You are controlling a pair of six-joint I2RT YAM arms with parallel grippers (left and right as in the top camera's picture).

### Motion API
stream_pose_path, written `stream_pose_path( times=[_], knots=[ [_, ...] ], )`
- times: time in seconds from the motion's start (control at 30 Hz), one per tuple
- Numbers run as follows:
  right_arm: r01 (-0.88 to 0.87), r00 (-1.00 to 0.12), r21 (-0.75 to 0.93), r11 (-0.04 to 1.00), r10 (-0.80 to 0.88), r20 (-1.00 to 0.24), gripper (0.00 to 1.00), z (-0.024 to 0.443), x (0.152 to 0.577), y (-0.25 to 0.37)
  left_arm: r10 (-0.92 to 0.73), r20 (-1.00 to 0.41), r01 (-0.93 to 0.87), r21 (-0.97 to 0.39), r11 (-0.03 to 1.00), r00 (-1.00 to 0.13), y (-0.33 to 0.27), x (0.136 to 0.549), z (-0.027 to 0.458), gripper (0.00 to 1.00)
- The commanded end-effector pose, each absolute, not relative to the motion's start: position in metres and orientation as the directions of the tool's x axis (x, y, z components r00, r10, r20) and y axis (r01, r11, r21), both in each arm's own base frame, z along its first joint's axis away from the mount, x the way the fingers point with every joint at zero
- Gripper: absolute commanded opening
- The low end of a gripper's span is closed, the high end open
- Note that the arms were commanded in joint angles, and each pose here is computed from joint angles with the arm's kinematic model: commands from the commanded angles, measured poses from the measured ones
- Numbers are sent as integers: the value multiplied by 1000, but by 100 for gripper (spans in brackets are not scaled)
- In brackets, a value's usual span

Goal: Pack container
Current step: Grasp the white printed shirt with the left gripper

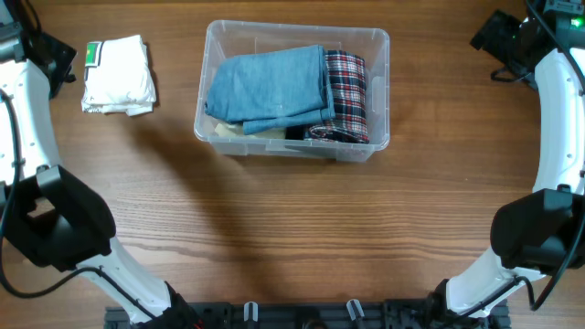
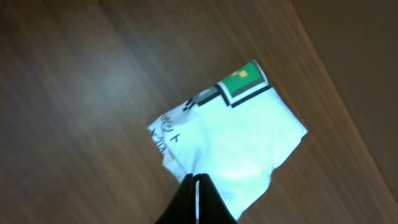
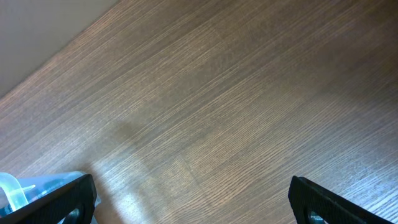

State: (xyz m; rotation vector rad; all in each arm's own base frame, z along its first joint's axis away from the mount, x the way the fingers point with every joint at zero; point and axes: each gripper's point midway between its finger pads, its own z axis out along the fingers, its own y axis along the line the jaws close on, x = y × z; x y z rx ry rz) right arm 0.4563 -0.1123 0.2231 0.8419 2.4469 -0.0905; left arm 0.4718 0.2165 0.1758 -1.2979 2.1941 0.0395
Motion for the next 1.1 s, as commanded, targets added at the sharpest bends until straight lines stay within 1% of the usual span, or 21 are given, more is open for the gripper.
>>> stream_pose_path(
  times=[0.0, 0.1, 0.33, 0.53, 0.57, 0.63, 0.73, 0.9, 1.07],
  knots=[
    [592, -659, 113, 798, 560, -502, 100, 215, 458, -110, -730, -500, -758, -199, 621, -466, 209, 488, 149, 4],
    [592, -659, 113, 798, 560, -502, 100, 215, 458, -110, -630, -527, -675, -135, 725, -571, 202, 504, 131, 4],
    [592, -659, 113, 798, 560, -502, 100, 215, 458, -110, -512, -558, -574, -76, 815, -653, 198, 528, 103, 4],
    [593, -659, 113, 797, 561, -502, 100, 215, 458, -110, -506, -549, -562, -78, 824, -665, 193, 535, 88, 4],
    [592, -659, 113, 798, 560, -502, 100, 215, 458, -110, -507, -538, -556, -84, 827, -674, 191, 535, 83, 4],
    [592, -659, 113, 798, 560, -502, 100, 215, 458, -110, -474, -500, -490, -109, 865, -725, 176, 538, 65, 4],
    [593, -659, 113, 797, 561, -501, 100, 215, 458, -110, -463, -473, -471, -111, 875, -749, 165, 540, 49, 4],
    [592, -659, 113, 798, 560, -502, 100, 215, 458, -110, -455, -474, -461, -111, 880, -754, 161, 545, 39, 4],
    [592, -659, 113, 798, 560, -501, 100, 215, 458, -110, -461, -440, -466, -104, 879, -771, 159, 539, 25, 4]
  ],
)
